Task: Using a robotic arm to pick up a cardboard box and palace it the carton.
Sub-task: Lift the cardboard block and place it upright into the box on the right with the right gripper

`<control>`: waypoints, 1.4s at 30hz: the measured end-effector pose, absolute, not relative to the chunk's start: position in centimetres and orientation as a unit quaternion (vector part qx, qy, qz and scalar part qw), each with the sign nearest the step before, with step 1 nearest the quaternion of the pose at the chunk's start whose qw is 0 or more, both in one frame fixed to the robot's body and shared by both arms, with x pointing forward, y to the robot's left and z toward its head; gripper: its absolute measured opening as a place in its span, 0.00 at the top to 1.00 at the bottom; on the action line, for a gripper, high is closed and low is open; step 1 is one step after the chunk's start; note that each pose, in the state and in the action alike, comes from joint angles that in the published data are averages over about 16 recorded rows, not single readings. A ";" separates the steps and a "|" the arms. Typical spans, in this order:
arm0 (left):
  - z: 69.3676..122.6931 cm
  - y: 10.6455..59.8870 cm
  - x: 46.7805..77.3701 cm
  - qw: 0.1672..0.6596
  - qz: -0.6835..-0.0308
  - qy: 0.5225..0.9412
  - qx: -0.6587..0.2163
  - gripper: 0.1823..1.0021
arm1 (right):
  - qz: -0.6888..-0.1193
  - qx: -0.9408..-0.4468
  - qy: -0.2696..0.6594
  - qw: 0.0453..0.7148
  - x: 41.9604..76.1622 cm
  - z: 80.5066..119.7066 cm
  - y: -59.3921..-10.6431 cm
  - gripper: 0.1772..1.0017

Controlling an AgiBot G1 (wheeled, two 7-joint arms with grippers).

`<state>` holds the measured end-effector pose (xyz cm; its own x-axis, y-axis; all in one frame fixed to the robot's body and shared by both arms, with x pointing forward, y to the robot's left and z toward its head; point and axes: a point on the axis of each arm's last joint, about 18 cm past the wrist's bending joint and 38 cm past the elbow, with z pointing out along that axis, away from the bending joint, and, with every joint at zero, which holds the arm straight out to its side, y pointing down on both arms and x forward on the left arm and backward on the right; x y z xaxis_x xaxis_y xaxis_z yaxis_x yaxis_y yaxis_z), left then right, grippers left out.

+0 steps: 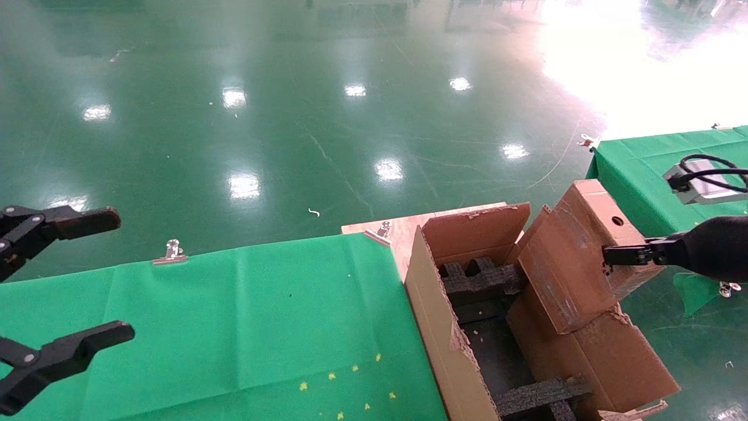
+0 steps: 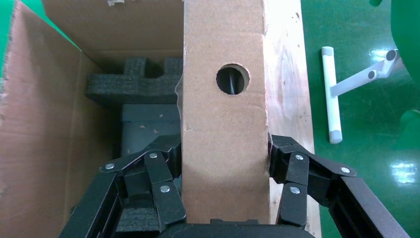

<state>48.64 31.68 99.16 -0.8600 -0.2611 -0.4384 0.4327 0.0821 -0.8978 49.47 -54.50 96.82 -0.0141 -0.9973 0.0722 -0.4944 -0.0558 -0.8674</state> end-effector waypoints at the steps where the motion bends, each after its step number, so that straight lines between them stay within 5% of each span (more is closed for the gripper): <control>1: 99.2 31.7 48.6 0.257 -0.675 0.689 0.062 0.00 | -0.381 -0.619 0.603 0.329 49.6 96.7 -54.5 0.73; 42: 99.2 31.7 48.6 0.257 -0.675 0.689 0.062 0.00 | -0.380 -0.634 0.615 0.275 53.0 91.5 -53.4 0.75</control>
